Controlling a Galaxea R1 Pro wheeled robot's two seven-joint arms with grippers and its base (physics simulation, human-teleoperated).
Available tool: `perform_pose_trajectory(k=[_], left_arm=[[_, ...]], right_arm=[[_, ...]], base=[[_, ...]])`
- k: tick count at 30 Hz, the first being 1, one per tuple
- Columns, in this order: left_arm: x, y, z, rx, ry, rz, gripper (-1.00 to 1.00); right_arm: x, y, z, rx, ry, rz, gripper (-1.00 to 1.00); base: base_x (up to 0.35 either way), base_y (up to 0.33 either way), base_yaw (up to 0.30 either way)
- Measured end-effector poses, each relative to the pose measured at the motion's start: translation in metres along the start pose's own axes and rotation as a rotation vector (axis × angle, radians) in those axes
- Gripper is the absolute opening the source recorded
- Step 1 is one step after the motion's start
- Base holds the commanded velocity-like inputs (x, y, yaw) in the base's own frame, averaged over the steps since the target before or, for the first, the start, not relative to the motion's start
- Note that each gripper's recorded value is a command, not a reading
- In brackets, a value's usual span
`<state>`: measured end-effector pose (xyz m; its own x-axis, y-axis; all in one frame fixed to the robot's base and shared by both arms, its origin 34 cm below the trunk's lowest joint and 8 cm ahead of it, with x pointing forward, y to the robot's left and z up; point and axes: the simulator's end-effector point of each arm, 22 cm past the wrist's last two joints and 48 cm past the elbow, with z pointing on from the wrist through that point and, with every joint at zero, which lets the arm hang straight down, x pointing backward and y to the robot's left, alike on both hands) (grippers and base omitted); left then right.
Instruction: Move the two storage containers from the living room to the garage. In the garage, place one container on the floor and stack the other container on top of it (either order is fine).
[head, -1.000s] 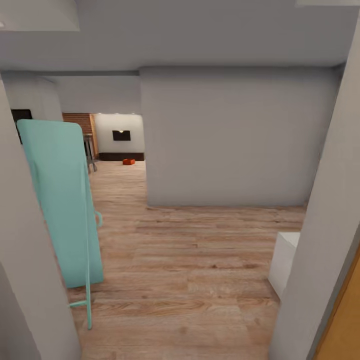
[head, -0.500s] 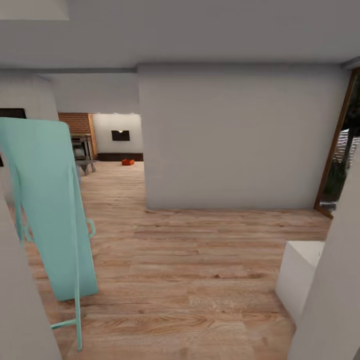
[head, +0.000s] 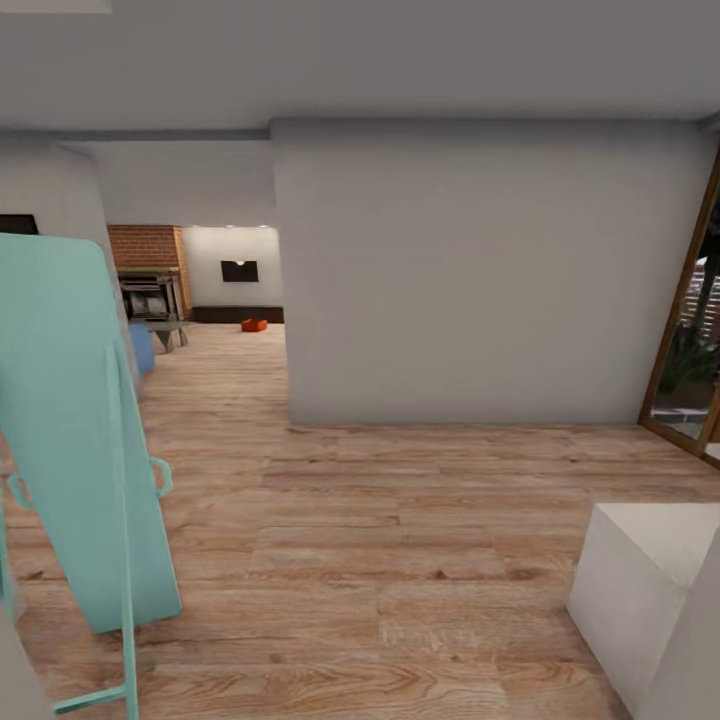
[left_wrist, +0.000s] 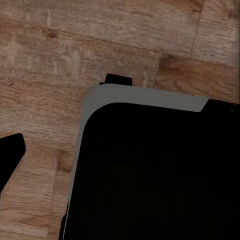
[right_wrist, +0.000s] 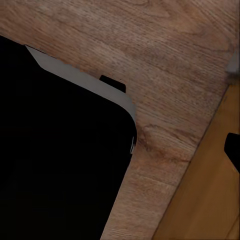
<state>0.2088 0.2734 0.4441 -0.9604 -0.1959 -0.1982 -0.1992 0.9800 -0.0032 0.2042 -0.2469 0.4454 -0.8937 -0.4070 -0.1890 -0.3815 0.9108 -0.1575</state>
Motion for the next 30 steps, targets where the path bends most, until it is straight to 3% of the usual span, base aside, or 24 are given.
perform_pose_trajectory(k=[30], left_arm=[[-0.0008, 0.0015, 0.0, -0.007, -0.004, 0.0, 1.0]], right_arm=[[0.0003, -0.0005, 0.0, 0.001, 0.0, 0.002, 1.0]], base=[[0.321, 0.0, 0.0]])
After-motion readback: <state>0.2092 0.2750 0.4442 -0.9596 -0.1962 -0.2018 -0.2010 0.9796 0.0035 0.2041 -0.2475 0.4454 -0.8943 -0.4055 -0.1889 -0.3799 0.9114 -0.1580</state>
